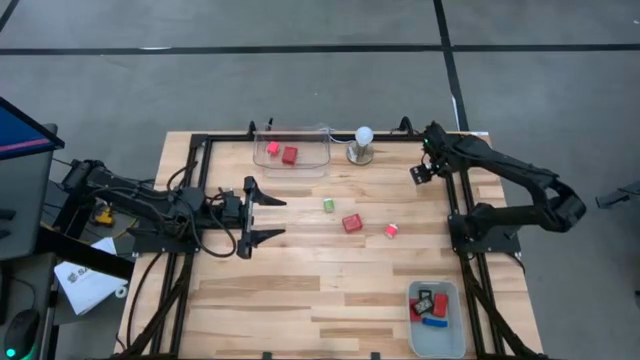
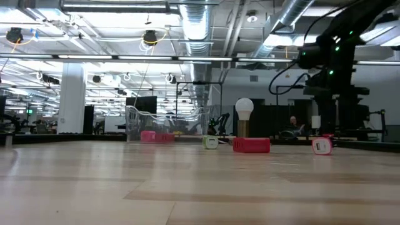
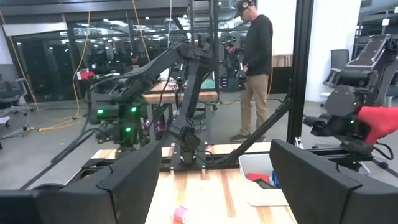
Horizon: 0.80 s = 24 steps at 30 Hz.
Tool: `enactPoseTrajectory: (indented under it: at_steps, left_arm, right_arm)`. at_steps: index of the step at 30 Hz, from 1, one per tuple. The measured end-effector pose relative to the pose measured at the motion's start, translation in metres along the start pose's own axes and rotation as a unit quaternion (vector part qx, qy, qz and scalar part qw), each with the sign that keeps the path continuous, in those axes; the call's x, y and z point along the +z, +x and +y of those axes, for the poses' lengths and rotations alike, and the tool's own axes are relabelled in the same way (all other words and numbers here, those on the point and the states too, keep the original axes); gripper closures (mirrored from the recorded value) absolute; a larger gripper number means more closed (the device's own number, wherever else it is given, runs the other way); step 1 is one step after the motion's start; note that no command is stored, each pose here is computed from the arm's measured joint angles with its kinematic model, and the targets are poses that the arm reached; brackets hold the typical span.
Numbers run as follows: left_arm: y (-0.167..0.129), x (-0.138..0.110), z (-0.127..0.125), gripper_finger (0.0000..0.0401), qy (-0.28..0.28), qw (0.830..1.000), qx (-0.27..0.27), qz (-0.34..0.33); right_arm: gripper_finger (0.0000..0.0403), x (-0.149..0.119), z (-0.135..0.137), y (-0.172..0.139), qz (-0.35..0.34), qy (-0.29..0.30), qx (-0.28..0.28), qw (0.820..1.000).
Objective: Pick & Place Office items
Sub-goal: Put the white black charger adapter into the transparent bin
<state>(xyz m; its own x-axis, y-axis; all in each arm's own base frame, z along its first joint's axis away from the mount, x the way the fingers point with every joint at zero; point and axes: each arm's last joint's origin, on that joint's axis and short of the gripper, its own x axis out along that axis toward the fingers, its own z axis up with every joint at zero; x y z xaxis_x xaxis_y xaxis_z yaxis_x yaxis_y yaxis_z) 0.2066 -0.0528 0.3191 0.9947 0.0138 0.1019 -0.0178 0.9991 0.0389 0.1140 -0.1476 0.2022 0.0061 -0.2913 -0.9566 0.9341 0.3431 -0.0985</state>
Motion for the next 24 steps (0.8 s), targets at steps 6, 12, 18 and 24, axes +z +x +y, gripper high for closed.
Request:
enactPoseTrajectory:
  at_steps: [6, 12, 18, 24]
  left_arm:
    - [0.000, 0.000, 0.000, 0.0105, 0.000, 1.000, 0.000, 0.000]
    - [0.000, 0.000, 0.000, 0.0105, 0.000, 1.000, 0.000, 0.000]
    - [0.000, 0.000, 0.000, 0.0105, 0.000, 1.000, 0.000, 0.001]
    - [0.000, 0.000, 0.000, 0.0105, 0.000, 1.000, 0.000, 0.001]
  right_arm:
    - [0.0123, 0.011, 0.007, 0.014, -0.011, 0.025, -0.005, 1.000]
    - [0.0123, 0.014, 0.012, 0.030, 0.003, 0.018, -0.015, 1.000]
    - [0.0123, 0.023, 0.015, 0.048, 0.003, 0.033, -0.019, 0.999]
    - [0.0123, 0.027, 0.015, 0.061, 0.012, 0.035, -0.038, 0.999]
